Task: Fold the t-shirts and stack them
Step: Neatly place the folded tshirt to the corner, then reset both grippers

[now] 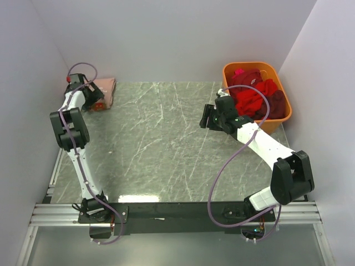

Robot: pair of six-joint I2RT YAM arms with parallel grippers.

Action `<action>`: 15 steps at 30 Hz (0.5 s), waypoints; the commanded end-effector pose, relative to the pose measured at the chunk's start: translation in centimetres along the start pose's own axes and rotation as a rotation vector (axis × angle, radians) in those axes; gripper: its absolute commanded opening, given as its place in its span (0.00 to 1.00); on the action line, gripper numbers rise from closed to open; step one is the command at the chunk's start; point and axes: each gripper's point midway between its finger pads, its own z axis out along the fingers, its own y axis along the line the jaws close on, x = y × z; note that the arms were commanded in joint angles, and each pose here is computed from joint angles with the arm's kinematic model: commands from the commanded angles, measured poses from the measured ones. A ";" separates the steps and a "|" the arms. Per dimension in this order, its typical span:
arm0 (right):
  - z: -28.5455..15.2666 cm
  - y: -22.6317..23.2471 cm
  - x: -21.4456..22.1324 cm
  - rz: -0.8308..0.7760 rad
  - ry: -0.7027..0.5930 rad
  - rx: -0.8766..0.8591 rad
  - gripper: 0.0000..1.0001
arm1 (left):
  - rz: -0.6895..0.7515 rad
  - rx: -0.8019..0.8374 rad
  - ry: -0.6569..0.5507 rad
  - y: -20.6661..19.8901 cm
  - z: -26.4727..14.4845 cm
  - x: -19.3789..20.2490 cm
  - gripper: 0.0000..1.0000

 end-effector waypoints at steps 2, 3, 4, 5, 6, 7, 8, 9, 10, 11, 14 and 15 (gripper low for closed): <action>-0.2 0.2 -1.1 0.003 -0.041 -0.011 0.68 | 0.032 -0.024 -0.037 1.4 -0.4 -2.5 0.99; -0.3 0.2 -1.1 0.004 -0.043 -0.014 0.68 | 0.032 -0.025 -0.040 1.4 -0.7 -2.6 1.00; -0.4 0.2 -1.1 0.009 -0.046 -0.015 0.68 | 0.031 -0.007 -0.037 1.1 -1.1 -2.6 0.99; -0.5 0.3 -1.3 0.010 -0.050 -0.017 0.68 | 0.032 0.010 -0.047 0.7 -1.9 -2.7 0.99; -0.6 0.3 -1.3 0.013 -0.051 -0.018 0.68 | 0.029 0.031 -0.049 0.2 -2.4 -2.7 0.99; -0.9 0.5 -1.5 0.011 -0.061 -0.026 0.68 | 0.025 0.066 -0.042 -0.4 -3.0 -2.6 0.99; -1.1 0.5 -1.6 0.012 -0.066 -0.027 0.68 | 0.022 0.085 -0.059 -0.9 -4.4 -2.9 0.99; -1.4 0.5 -1.9 0.013 -0.079 -0.028 0.69 | 0.018 0.096 -0.062 -1.5 -5.1 -2.8 1.00; -1.5 0.5 -2.0 0.015 -0.082 -0.029 0.69 | 0.020 0.097 -0.066 -1.9 -5.8 -2.8 0.99; -1.7 0.6 -2.2 0.016 -0.090 -0.030 0.69 | 0.018 0.095 -0.078 -2.3 -7.3 -2.9 0.99; -2.3 0.9 -2.5 0.022 -0.111 -0.042 0.69 | 0.033 0.092 -0.109 -4.1 -10.6 -2.3 0.99; -2.6 0.9 -2.6 0.027 -0.121 -0.048 0.70 | 0.041 0.098 -0.104 -5.2 -11.5 -1.4 1.00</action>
